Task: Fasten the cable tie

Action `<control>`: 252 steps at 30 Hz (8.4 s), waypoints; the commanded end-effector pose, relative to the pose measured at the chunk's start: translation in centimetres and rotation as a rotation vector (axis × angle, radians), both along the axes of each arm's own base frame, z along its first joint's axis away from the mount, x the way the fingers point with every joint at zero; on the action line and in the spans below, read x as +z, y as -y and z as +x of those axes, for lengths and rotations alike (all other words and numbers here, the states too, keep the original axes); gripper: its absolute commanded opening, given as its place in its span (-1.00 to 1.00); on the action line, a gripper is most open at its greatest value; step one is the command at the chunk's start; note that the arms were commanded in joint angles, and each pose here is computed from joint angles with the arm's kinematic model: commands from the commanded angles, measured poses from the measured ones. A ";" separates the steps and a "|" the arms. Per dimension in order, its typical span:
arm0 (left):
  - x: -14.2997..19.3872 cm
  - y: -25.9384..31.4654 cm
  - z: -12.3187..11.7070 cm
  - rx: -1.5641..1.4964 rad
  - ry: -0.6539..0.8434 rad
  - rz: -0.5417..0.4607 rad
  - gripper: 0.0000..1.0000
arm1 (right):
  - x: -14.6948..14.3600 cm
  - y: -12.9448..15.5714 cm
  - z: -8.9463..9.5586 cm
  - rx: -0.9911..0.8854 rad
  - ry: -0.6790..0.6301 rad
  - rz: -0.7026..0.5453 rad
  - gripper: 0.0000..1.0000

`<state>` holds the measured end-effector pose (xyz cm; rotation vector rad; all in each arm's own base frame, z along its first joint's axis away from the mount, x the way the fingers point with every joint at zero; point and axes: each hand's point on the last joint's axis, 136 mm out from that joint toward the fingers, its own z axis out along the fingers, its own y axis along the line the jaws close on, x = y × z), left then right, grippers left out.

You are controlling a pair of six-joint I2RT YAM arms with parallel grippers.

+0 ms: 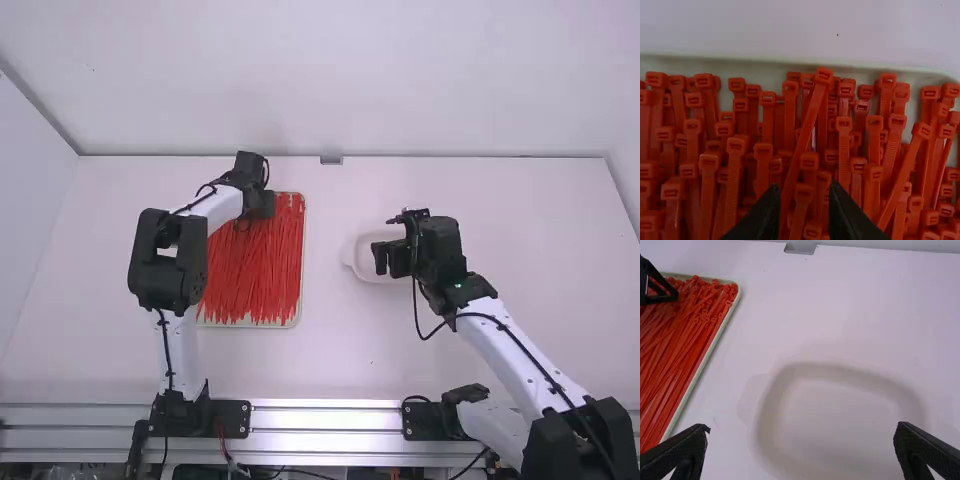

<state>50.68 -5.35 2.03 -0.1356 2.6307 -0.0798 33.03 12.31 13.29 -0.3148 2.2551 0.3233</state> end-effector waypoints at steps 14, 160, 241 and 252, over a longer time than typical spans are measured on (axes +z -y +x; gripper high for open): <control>-0.7 -0.6 -0.5 -0.007 -0.029 0.016 -0.58 | 1.6 -0.5 0.7 0.013 0.030 0.024 0.99; 29.9 8.9 -13.5 -0.346 0.851 -0.511 -0.96 | 12.5 -11.4 -1.1 0.368 0.277 0.502 0.99; 38.9 12.7 -19.2 -0.953 1.068 -0.674 0.98 | 19.4 -8.6 -3.9 0.749 0.537 0.591 -1.00; 41.3 14.9 -20.8 -1.263 0.993 -0.768 0.98 | 22.5 -9.6 -5.9 0.843 0.686 0.608 -1.00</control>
